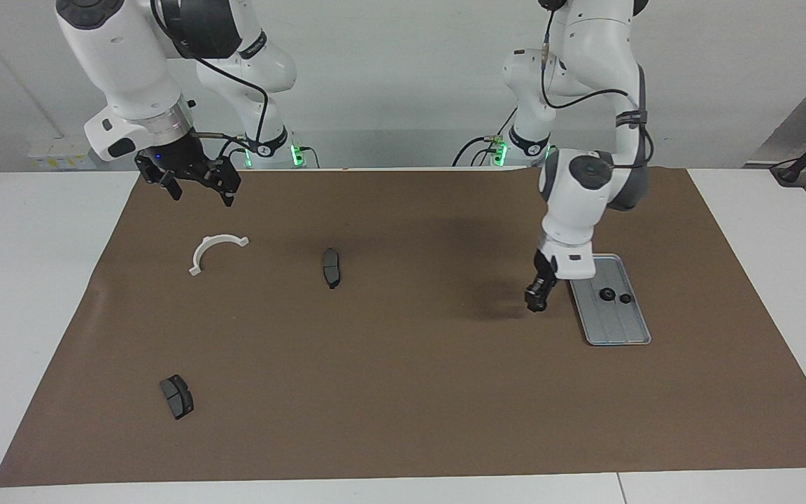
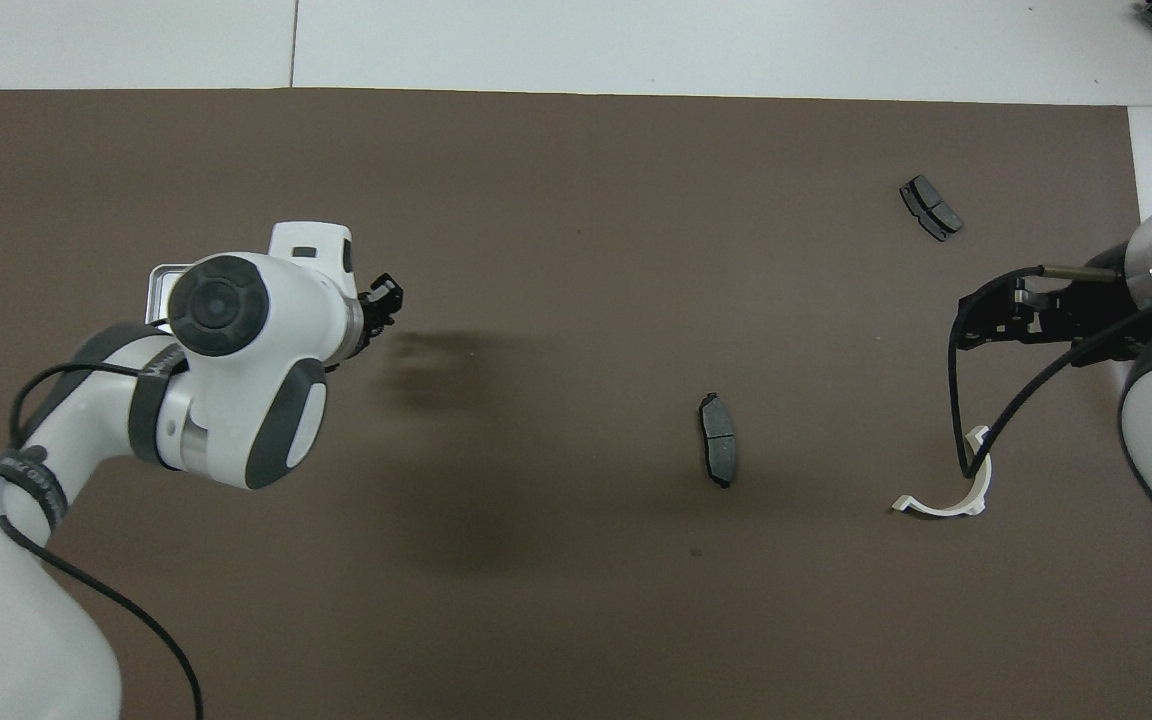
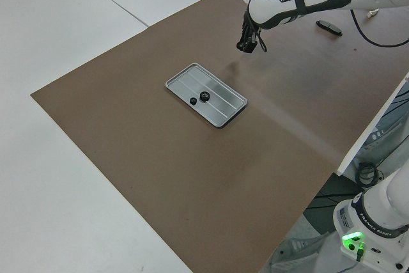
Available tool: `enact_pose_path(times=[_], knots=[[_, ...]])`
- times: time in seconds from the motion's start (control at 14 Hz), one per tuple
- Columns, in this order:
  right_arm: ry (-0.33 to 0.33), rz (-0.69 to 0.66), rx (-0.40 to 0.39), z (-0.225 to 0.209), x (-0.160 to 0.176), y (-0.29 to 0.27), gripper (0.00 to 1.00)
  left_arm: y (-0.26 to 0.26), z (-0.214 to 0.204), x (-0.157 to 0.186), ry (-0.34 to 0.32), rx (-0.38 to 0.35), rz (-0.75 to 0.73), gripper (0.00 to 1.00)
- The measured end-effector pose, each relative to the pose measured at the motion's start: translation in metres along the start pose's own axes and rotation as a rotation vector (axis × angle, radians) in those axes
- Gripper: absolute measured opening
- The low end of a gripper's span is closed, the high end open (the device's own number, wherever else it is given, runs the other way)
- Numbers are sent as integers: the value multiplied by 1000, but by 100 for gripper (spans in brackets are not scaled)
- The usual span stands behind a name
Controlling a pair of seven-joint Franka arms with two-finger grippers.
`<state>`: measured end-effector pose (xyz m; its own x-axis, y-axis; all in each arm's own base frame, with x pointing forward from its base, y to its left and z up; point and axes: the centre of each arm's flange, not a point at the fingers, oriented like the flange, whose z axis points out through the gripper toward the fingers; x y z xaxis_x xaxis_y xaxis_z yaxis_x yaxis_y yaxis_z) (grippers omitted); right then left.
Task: Place bearing gear from tray to pile
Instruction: 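Carry the gear with the left gripper to the table center and release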
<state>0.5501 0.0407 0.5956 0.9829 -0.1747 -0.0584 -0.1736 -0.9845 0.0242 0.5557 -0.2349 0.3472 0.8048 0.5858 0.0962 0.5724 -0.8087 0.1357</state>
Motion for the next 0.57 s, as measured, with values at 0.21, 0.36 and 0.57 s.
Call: enact_pose_path(times=[0.21,0.36,0.57], knots=[[-2,4,0,1,0,2,100,36,0,-71,-21,-7,126,38],[-3,10,0,1,1,6,100,45,3,-102,-33,-1,210,38],[-3,14,0,1,2,7,100,44,11,-117,-48,16,389,38]])
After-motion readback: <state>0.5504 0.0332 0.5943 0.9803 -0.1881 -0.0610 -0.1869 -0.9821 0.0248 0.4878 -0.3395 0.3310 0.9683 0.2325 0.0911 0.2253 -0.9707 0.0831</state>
